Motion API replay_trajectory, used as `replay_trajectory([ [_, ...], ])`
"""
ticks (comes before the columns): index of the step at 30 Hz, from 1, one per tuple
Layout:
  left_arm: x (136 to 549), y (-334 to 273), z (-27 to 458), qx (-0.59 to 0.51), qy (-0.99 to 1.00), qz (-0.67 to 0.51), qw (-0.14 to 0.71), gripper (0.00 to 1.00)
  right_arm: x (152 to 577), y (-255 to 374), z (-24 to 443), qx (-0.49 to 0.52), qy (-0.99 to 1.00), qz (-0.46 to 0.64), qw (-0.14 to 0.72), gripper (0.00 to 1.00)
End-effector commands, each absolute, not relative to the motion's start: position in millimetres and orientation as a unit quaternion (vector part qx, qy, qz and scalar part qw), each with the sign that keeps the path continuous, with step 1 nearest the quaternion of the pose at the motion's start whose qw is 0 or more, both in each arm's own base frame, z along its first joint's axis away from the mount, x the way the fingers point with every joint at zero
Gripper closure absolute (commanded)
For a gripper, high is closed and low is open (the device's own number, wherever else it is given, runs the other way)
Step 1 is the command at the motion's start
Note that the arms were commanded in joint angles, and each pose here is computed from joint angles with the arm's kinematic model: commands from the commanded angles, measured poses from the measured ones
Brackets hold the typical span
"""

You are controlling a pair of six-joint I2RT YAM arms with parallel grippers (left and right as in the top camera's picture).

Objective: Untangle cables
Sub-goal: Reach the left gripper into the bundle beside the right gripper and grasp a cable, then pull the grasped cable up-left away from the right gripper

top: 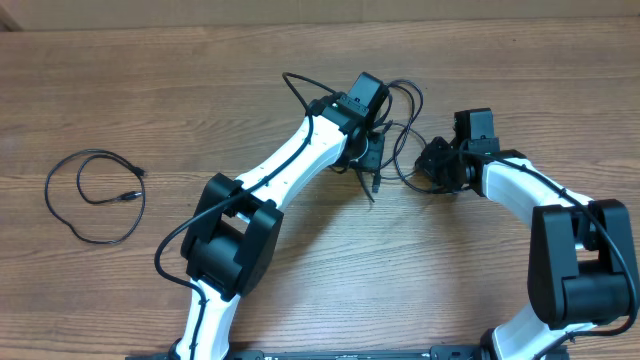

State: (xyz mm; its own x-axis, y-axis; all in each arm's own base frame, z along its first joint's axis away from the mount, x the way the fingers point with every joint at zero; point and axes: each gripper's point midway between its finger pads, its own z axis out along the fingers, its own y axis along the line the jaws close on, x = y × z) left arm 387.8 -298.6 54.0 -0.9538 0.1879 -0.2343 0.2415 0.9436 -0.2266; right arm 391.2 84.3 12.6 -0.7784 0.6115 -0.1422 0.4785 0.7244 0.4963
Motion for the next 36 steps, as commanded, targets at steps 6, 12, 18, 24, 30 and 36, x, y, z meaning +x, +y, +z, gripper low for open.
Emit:
replay_trajectory([
  [6, 387.3, -284.2, 45.8, 0.13, 0.982, -0.085, 0.106, 0.96, 386.7, 73.3, 4.9, 0.301, 0.923, 0.188, 0.152, 0.96],
  [12, 386.9, -284.4, 45.8, 0.151, 0.979, -0.083, 0.107, 0.96, 386.2, 73.2, 4.7, 0.277, 0.93, 0.183, 0.156, 0.96],
  [18, 381.6, -281.7, 44.3, 0.164, 0.979, -0.078, 0.096, 0.96, 378.4, 72.6, 1.2, 0.28, 0.933, 0.177, 0.14, 0.96],
  [24, 377.0, -279.0, 44.7, 0.179, 0.977, -0.075, 0.087, 0.96, 378.9, 70.0, 0.7, 0.281, 0.933, 0.17, 0.143, 0.96],
  [30, 377.5, -280.1, 67.3, 0.218, 0.966, -0.084, 0.107, 0.96, 379.2, 61.2, -1.2, 0.287, 0.934, 0.146, 0.151, 0.96],
  [36, 384.7, -275.4, 111.3, 0.21, 0.96, -0.096, 0.156, 0.96, 379.3, 61.2, -1.2, 0.288, 0.934, 0.146, 0.152, 0.96],
])
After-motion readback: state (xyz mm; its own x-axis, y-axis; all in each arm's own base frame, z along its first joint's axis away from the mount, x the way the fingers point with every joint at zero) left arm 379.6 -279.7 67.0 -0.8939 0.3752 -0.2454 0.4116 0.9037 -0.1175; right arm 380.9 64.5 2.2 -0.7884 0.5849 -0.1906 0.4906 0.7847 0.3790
